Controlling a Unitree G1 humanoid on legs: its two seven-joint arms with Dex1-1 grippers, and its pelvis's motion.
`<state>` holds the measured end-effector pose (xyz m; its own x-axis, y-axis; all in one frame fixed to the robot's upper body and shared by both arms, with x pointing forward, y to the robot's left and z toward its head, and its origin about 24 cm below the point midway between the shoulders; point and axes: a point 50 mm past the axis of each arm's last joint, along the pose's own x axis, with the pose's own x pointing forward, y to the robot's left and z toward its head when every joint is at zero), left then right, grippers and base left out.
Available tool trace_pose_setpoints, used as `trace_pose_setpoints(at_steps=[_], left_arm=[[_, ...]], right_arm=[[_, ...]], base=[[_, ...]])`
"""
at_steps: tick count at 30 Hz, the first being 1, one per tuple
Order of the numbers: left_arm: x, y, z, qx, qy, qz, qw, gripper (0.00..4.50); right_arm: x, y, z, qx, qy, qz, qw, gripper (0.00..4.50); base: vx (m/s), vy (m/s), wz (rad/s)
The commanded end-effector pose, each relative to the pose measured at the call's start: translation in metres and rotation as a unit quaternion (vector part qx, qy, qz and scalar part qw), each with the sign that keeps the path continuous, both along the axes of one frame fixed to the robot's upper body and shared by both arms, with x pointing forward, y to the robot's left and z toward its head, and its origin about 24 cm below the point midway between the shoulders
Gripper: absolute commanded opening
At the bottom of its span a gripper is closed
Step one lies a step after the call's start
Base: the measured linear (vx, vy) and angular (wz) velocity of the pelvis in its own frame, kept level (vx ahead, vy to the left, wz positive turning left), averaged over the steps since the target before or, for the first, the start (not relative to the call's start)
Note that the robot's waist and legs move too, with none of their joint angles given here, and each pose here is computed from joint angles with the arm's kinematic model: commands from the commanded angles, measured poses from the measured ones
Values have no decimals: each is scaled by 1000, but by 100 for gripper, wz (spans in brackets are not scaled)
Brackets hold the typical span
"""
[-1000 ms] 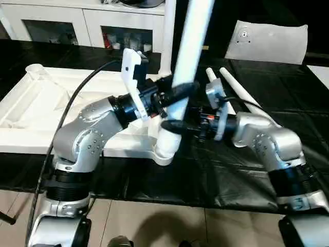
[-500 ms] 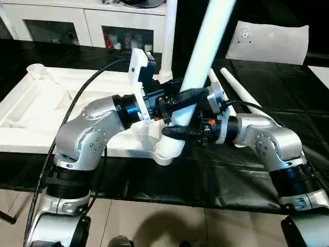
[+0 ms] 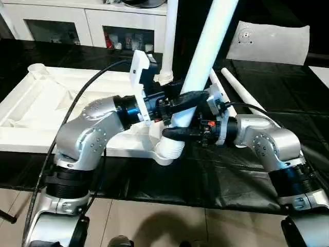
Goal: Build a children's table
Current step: Pick table leg
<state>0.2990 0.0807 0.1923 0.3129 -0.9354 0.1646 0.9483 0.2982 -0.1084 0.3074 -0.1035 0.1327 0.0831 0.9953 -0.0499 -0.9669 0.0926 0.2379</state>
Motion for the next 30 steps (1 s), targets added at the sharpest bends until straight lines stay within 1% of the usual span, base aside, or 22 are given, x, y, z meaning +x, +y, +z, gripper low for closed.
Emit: trace_pose_setpoints(at_steps=[1,2,3,6,7,9,11,12,15,17,18,20,21,22,23,26,27,29,30], left_arm=[[-3,-5,15,-28,-7,-16,999,240],[-4,-6,19,-50,0,-25,998,254],[-6,-7,23,-74,9,-35,997,254],[-15,-11,28,-101,15,-68,992,260],[-16,-12,28,-111,18,-73,991,293],[-19,-16,31,-150,33,-83,985,296],[-21,-17,32,-161,36,-87,983,302],[-22,-19,34,-180,43,-86,979,335],[-23,-22,35,-196,50,-73,977,346],[-25,-25,34,-195,44,-64,978,378],[-26,-25,34,-195,40,-58,978,388],[-25,-23,34,-207,41,-44,977,385],[-25,-20,35,-218,43,-33,974,394],[-24,-10,37,-244,41,-13,969,414],[-24,-3,37,-251,38,0,967,429],[-24,11,33,-249,33,23,968,432],[-24,17,30,-238,30,34,970,429],[-23,30,20,-197,26,63,978,428],[-22,36,13,-162,27,81,983,428]], right_arm=[[-4,6,-2,-7,3,16,1000,190],[-4,6,-3,-8,3,12,1000,190],[-4,7,-5,-10,4,6,1000,189],[-5,7,-7,-5,20,-2,1000,189],[-6,8,-7,-2,22,-2,1000,189],[-8,10,-6,9,17,-2,1000,189],[-8,11,-6,13,15,-3,1000,189],[-7,12,-5,24,11,-17,999,189],[-6,15,-3,36,7,-39,999,189],[-8,17,-3,33,6,-45,998,189],[-8,18,-3,35,7,-50,998,189],[-9,19,-3,33,7,-60,998,189],[-9,19,-4,31,6,-69,997,189],[-8,18,-5,35,-1,-109,993,189],[-7,17,-7,36,-4,-131,991,189],[-5,12,-9,46,-7,-178,983,189],[-5,10,-8,51,-11,-198,979,189],[-5,4,-8,54,-21,-243,968,189],[-5,1,-8,49,-27,-262,964,189]], base=[[0,0,0],[0,0,0],[0,0,0],[0,0,0],[0,0,0],[0,0,0],[0,0,0],[0,0,0],[0,0,0],[0,0,0],[0,0,0],[0,0,0],[0,0,0],[0,0,0],[0,0,0],[0,0,0],[0,0,0],[0,0,0],[0,0,0]])
